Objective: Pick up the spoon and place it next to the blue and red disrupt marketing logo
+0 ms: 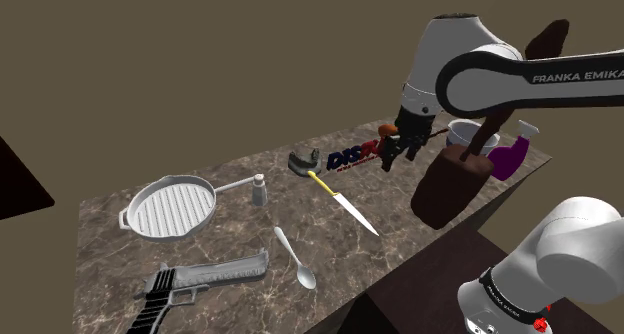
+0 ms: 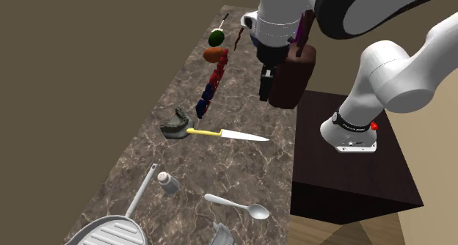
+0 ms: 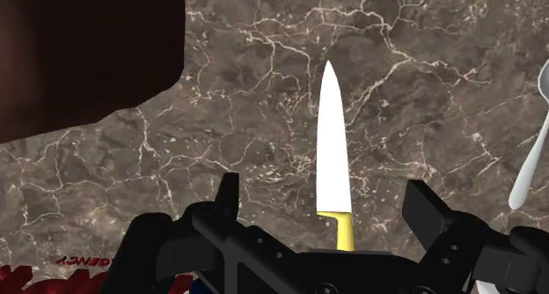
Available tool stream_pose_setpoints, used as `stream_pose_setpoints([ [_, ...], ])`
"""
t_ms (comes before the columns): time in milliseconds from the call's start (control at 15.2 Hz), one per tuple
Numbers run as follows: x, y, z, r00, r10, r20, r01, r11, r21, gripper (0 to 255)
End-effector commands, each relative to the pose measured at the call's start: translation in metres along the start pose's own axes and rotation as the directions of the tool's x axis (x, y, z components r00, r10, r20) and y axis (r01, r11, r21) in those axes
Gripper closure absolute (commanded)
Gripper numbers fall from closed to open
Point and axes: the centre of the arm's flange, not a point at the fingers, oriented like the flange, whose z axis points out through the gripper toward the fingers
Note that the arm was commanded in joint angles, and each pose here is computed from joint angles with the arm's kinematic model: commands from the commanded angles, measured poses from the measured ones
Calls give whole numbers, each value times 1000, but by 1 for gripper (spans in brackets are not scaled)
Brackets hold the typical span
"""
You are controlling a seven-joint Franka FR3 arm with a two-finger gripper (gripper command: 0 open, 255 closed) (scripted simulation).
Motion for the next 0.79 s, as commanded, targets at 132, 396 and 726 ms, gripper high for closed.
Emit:
stream_pose_setpoints([
  [132,12,-41,31,1000,-1,17,0,1000,28,0],
  [396,22,-81,60,999,-3,34,1,999,54,0],
  [726,33,-132,95,998,-6,56,1,996,87,0],
])
